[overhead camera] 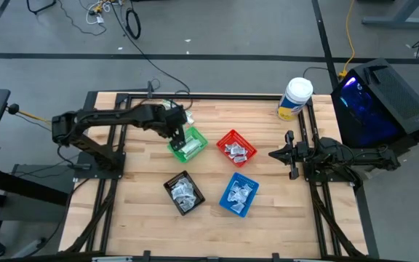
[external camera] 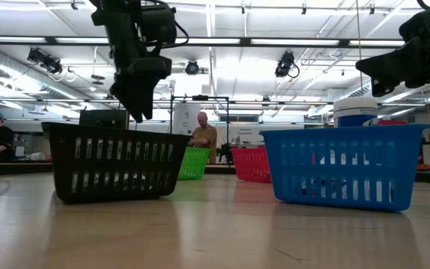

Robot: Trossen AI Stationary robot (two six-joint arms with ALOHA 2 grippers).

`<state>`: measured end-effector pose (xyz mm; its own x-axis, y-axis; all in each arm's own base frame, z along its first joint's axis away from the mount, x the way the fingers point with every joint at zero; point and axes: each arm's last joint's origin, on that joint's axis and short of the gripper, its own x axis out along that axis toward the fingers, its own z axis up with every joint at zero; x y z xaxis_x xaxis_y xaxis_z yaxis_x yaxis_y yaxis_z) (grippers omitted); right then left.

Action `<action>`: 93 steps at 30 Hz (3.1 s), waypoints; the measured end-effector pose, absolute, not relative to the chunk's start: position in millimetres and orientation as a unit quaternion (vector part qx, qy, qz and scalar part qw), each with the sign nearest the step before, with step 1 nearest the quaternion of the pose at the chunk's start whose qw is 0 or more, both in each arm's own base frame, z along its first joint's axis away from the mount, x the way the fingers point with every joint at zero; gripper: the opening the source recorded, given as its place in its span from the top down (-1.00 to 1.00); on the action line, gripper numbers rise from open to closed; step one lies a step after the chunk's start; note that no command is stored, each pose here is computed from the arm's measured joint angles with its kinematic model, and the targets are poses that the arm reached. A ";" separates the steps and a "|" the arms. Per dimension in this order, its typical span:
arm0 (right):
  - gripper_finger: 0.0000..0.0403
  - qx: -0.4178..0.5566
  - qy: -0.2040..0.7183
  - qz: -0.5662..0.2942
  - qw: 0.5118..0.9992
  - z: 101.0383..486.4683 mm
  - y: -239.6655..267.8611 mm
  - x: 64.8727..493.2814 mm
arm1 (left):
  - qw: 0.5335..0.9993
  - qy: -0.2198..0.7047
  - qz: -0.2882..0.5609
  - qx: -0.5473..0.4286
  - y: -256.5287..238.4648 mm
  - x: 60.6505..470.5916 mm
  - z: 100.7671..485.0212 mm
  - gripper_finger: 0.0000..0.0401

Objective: Pick & Place First Aid Supplies
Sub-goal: Put the green bandage pack into the green bin

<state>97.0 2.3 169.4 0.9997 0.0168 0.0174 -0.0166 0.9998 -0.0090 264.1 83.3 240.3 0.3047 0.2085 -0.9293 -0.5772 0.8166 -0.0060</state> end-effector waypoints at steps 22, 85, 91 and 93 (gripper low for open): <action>0.94 -0.005 -0.009 0.008 1.000 169.5 2.3 97.0 | 0.683 0.410 0.443 -0.411 161.4 218.6 248.4 -0.24; 0.94 -0.004 -0.009 0.008 1.000 169.5 2.3 97.0 | 0.289 0.254 0.627 -0.678 219.4 216.8 155.6 -0.67; 0.94 -0.005 -0.009 0.008 1.000 169.6 2.3 97.0 | 0.289 0.253 0.635 -0.670 222.3 218.7 147.6 -0.67; 0.94 -0.005 -0.009 0.008 1.000 169.5 2.3 97.0 | 0.292 0.250 0.639 -0.666 223.0 218.9 147.0 -0.67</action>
